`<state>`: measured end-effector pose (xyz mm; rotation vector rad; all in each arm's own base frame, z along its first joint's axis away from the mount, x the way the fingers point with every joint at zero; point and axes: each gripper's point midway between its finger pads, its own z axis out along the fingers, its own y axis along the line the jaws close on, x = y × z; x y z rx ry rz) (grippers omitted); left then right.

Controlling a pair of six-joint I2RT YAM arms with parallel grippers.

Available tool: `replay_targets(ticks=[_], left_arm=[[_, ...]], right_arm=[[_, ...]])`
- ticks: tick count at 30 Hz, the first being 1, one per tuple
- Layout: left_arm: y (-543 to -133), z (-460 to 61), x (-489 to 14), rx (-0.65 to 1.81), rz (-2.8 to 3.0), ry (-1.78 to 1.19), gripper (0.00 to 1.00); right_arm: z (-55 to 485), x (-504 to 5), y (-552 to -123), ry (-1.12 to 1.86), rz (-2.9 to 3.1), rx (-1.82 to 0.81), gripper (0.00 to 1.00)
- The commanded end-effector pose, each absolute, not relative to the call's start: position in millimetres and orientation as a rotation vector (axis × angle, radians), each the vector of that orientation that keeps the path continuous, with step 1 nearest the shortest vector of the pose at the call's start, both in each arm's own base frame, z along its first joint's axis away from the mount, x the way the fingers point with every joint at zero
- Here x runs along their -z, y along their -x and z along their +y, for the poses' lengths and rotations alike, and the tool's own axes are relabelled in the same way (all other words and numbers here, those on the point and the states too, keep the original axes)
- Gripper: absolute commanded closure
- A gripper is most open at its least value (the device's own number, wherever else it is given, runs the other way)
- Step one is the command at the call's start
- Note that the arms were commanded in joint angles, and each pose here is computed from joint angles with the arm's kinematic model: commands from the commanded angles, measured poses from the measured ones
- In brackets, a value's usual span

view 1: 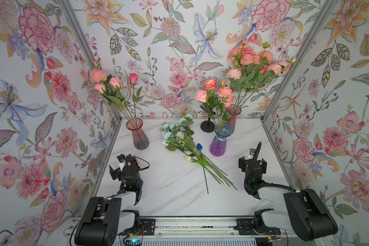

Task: Place the pink flowers into the vase
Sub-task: Reset both arms

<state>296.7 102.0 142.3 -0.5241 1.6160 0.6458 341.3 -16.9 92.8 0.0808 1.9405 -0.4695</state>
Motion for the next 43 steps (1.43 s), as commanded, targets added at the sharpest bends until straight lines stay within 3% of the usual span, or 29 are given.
replay_targets(ticks=[1,6,10,14,43], left_arm=[[-307,89,-166,-0.559,1.501,0.449,0.0],[-328,67,-159,-0.53,1.549,0.312,0.0],[-342,46,-154,-0.469,1.556,0.156,0.0],[-357,50,-137,-0.465,1.628,0.164,0.0],[-354,49,-147,-0.457,1.574,0.161,0.0]], right_arm=[[3,-131,-376,-0.008,1.799,0.398,0.0],[0,-123,-387,-0.042,1.794,0.341,0.01],[-13,-114,-376,-0.097,1.766,0.143,0.01],[-21,-115,-369,-0.12,1.733,0.117,0.01],[-19,-110,-379,-0.125,1.773,0.21,0.01]])
